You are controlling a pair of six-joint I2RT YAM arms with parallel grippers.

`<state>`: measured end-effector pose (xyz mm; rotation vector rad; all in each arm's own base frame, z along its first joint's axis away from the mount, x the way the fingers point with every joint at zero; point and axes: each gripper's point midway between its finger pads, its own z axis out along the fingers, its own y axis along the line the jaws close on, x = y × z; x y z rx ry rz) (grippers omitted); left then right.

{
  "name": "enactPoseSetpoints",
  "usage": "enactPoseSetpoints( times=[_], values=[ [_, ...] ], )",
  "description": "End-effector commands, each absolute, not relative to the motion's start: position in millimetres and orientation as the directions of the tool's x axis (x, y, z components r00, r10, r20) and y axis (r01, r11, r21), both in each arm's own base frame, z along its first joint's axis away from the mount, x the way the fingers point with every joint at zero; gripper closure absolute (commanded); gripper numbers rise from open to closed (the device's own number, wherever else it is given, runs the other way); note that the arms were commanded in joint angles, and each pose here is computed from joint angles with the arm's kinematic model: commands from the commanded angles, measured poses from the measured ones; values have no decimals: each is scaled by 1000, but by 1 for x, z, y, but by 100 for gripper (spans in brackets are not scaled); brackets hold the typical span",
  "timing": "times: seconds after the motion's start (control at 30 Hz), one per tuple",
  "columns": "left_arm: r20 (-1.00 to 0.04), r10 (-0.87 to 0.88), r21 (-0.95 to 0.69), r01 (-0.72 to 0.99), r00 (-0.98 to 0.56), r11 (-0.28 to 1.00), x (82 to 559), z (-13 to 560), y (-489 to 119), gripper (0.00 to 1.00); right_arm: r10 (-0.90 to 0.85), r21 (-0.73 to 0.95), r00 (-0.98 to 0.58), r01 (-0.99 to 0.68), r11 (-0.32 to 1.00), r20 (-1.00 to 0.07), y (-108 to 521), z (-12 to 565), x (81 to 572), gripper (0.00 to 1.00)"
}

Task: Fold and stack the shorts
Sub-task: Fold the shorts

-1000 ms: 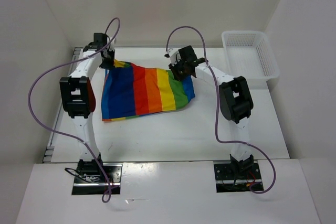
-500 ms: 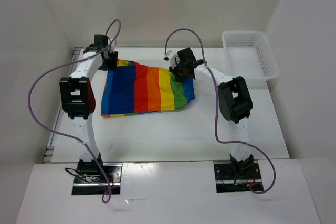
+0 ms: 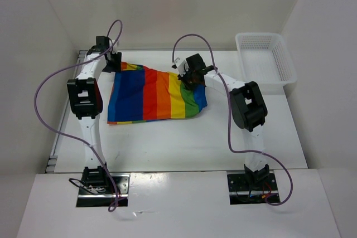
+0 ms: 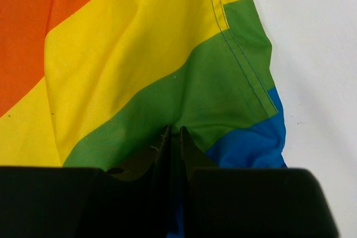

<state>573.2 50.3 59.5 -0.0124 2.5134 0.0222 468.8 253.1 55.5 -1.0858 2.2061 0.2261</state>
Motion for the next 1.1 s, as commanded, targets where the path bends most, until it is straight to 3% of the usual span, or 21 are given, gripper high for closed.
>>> enactPoseSetpoints(
  times=[0.0, 0.3, 0.37, 0.63, 1.07],
  values=[
    [-605, -11, -30, 9, -796, 1000, 584, 60, 49, 38, -653, -158, -391, -771, 618, -648, 259, 70, 466, 84],
    [-566, -24, -123, 56, -824, 991, 583, 46, 37, 56, -664, -171, -378, -775, 608, -645, 263, 70, 467, 84],
    [-575, -23, -130, 63, -818, 989, 586, 50, 36, 70, -671, -183, -373, -774, 606, -641, 262, 70, 468, 84],
    [-604, -21, -124, 68, -797, 990, 593, 64, 36, 100, -679, -185, -371, -779, 599, -633, 260, 66, 466, 84],
    [-713, -17, -147, 126, -701, 981, 575, 162, 27, 100, -735, -219, -368, -794, 567, -569, 251, 42, 458, 85]
  ],
)
